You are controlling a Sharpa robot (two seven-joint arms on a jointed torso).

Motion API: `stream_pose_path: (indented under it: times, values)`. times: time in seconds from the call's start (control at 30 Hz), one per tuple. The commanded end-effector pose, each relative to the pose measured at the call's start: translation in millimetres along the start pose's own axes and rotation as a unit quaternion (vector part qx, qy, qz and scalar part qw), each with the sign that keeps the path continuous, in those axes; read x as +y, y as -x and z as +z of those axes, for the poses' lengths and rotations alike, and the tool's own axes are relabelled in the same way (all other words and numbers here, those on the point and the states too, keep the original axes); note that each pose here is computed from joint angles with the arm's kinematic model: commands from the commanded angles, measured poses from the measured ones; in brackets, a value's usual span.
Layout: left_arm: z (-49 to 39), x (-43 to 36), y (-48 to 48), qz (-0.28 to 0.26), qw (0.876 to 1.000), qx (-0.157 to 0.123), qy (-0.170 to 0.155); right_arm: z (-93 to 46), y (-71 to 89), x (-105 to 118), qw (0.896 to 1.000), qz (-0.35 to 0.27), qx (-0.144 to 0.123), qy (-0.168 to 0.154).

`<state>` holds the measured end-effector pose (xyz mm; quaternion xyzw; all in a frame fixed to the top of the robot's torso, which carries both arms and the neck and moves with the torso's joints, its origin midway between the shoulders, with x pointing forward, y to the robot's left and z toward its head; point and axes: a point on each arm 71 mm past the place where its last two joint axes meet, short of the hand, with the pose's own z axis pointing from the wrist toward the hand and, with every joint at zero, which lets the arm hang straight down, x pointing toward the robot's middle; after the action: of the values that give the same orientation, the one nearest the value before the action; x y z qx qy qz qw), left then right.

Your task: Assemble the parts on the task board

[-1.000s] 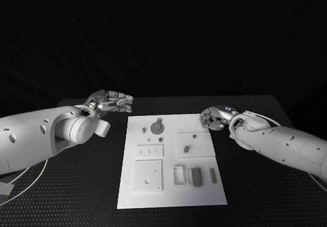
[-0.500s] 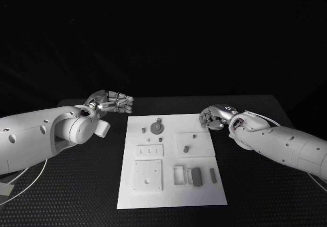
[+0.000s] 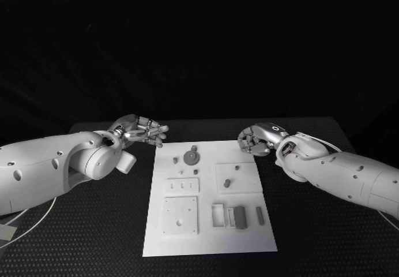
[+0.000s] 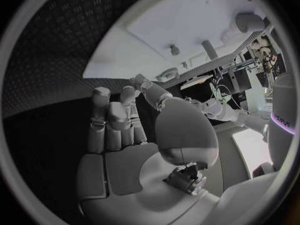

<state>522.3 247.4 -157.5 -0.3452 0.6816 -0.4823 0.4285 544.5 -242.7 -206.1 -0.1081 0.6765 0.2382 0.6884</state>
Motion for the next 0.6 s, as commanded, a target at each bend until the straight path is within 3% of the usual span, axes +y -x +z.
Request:
stream_pose_path:
  times: [0.03, 0.2, 0.4, 0.6]
  values:
    - [-0.6, 5.0, -13.1, 0.044, 0.997, 0.043, 0.051, 3.4, 3.3, 14, 1.000, -0.026, 0.010, -0.003]
    - [0.8, 6.1, -26.0, 0.046, 0.994, 0.050, 0.085, 7.2, 12.4, 46, 1.000, -0.026, 0.005, 0.009]
    - [6.8, 2.3, -43.9, 0.049, 0.993, 0.051, 0.095, 11.0, 15.8, 80, 1.000, -0.016, 0.001, 0.022]
    - [10.4, 3.4, -70.0, 0.034, 0.992, 0.067, 0.103, 17.8, 14.7, 115, 0.999, 0.005, -0.009, 0.043]
